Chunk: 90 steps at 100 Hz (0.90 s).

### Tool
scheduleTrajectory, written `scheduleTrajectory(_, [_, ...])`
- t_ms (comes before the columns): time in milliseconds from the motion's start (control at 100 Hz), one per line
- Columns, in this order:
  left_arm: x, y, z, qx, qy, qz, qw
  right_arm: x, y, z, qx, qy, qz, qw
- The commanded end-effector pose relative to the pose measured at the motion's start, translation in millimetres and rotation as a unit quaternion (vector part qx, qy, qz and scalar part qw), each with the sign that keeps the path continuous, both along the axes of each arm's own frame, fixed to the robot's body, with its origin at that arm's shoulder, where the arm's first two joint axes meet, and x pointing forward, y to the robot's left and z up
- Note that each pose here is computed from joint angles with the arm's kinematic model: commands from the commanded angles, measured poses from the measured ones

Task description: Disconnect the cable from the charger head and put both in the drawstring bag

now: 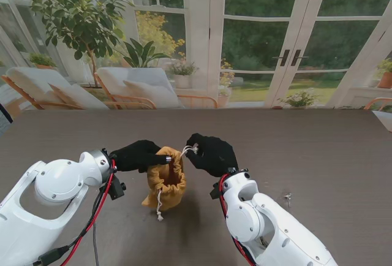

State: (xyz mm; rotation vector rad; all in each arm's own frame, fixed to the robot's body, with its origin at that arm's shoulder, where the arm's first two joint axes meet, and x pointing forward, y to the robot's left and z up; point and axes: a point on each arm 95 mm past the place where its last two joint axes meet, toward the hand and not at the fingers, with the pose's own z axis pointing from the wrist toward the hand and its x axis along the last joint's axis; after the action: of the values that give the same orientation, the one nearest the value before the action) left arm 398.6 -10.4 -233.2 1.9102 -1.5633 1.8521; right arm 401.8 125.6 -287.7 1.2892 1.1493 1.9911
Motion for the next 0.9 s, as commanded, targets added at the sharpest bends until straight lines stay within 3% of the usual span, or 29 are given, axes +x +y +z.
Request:
scheduleTrajectory(0, [-2.3,-1.3,1.1,0.001,0.005,-0.007,1.0000,-1.3,-0.4,-3.1,-0.001,0.005,0.006,1.0000])
scheduleTrajectory(890, [-2.7,-0.9,-0.6,0.001,0.017,-0.005,0.9999,-4.6,9.9,-13.9,0.051,0.004,-0.004,0.9987])
